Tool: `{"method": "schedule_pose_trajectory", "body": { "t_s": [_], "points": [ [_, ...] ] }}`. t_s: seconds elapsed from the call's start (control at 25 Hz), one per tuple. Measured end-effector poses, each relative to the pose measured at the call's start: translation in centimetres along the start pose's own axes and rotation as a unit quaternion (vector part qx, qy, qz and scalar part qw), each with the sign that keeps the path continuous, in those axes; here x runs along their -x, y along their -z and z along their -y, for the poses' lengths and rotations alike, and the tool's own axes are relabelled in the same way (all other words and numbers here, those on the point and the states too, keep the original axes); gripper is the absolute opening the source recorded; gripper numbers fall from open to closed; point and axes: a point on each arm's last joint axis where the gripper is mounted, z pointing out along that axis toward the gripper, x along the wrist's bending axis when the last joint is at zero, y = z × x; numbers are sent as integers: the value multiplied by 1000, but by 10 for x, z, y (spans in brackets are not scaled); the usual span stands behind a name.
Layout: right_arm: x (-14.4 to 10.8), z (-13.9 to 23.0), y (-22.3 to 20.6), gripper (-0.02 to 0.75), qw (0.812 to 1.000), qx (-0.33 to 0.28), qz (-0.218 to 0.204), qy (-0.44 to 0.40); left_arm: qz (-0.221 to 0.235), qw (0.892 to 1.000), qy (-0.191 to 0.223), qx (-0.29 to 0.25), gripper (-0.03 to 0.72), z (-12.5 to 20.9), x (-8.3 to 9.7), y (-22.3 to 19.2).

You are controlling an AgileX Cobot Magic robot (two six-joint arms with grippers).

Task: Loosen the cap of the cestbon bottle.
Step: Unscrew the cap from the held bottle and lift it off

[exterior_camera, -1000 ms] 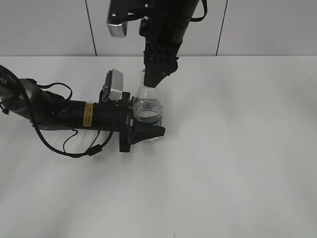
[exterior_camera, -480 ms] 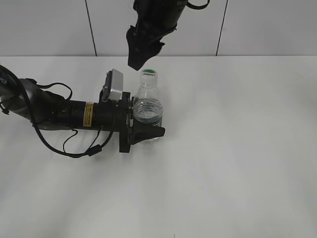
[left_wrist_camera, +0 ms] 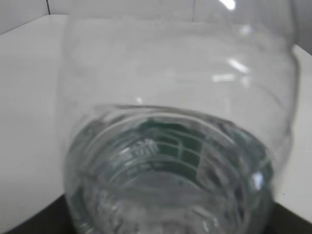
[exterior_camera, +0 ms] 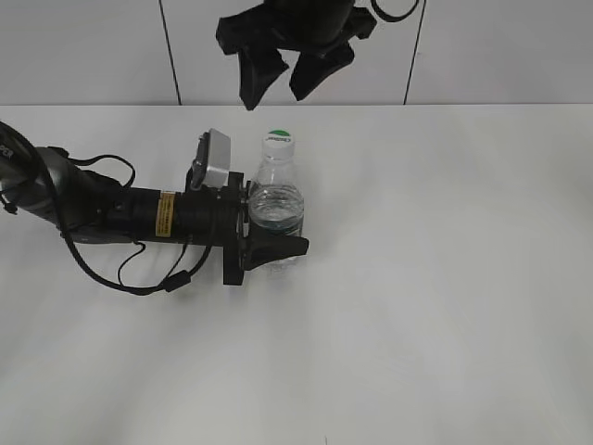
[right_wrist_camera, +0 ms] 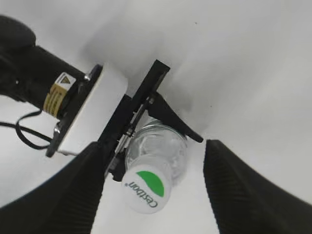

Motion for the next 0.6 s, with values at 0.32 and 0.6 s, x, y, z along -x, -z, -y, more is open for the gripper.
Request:
{"method": "schedule_pose_trajectory", "body": {
  "t_s": [0.32, 0.6],
  "points": [
    [0, 0, 0, 483, 992, 0, 0, -130, -1, 1000, 1, 1, 408, 0, 0, 0],
    [0, 12, -5, 483, 987, -25, 1, -156, -2, 1000, 1, 1, 408, 0, 0, 0]
  ]
}}
